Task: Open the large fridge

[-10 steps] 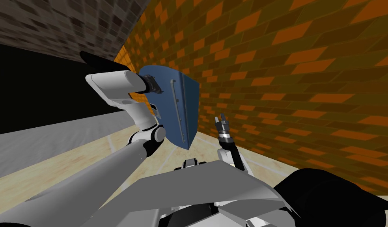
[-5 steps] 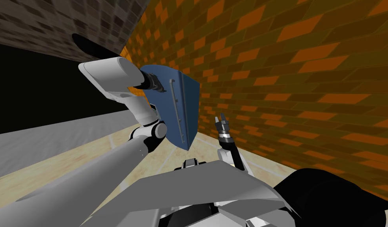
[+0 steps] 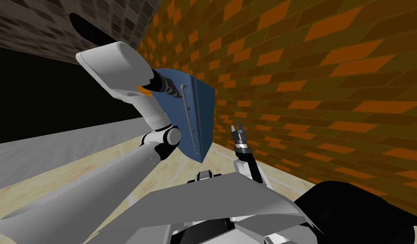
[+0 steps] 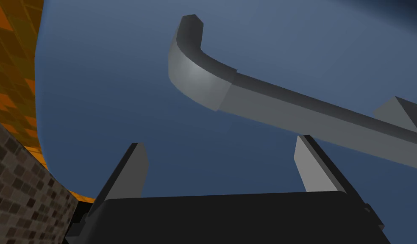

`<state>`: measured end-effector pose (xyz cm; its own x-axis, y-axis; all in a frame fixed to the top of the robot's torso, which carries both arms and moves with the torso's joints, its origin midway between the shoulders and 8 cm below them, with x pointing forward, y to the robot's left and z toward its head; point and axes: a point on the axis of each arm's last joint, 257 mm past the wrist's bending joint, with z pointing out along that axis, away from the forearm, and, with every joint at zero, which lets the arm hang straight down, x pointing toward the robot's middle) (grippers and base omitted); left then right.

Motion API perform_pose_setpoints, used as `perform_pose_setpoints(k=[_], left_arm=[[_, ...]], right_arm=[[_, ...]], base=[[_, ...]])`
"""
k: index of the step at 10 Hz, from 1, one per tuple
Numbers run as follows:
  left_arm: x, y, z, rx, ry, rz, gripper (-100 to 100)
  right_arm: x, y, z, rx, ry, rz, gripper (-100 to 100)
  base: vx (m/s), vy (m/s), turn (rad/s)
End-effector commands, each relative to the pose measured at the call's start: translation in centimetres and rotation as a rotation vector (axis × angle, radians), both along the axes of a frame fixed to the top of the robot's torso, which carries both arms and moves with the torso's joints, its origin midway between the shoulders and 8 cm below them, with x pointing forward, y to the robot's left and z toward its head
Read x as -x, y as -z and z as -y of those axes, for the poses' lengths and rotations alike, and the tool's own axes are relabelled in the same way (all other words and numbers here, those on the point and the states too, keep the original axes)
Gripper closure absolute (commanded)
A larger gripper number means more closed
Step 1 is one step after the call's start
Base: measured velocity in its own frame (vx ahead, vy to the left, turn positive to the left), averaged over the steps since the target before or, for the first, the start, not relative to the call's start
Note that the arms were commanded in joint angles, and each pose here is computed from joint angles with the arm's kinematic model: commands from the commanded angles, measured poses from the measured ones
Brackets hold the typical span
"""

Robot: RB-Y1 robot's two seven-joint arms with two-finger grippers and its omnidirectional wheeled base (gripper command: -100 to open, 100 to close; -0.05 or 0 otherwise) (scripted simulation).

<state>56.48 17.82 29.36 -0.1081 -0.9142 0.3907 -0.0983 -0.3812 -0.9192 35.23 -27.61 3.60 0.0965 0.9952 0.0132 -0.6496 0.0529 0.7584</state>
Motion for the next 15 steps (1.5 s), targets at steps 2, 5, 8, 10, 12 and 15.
perform_pose_setpoints(k=[2, 5, 8, 10, 12, 15], left_arm=[[0.9, 0.1, 2.5, 0.012, 0.057, -0.068, -100], [1.2, 0.1, 2.9, 0.015, 0.069, -0.082, -100], [1.8, 0.3, 3.9, 0.017, 0.104, -0.092, 100], [2.3, 0.2, 4.7, 0.019, 0.137, -0.093, 100], [3.6, 0.1, 6.4, 0.020, 0.204, -0.095, 100], [4.9, -0.1, 8.0, 0.018, 0.270, -0.094, 100]], right_arm=[[0.0, 0.0, 0.0, 0.000, 0.000, 0.000, 0], [0.0, 0.0, 0.0, 0.000, 0.000, 0.000, 0], [0.0, 0.0, 0.0, 0.000, 0.000, 0.000, 0], [0.0, 0.0, 0.0, 0.001, 0.000, 0.000, 0], [0.0, 0.0, 0.0, 0.001, 0.000, 0.000, 0], [0.0, 0.0, 0.0, 0.000, 0.000, 0.000, 0]], base=[[0.036, -0.038, 0.035], [0.024, -0.025, 0.018], [-0.025, 0.039, -0.005], [-0.077, 0.311, -0.062], [-0.086, 0.311, -0.042], [-0.128, 0.280, -0.037]])
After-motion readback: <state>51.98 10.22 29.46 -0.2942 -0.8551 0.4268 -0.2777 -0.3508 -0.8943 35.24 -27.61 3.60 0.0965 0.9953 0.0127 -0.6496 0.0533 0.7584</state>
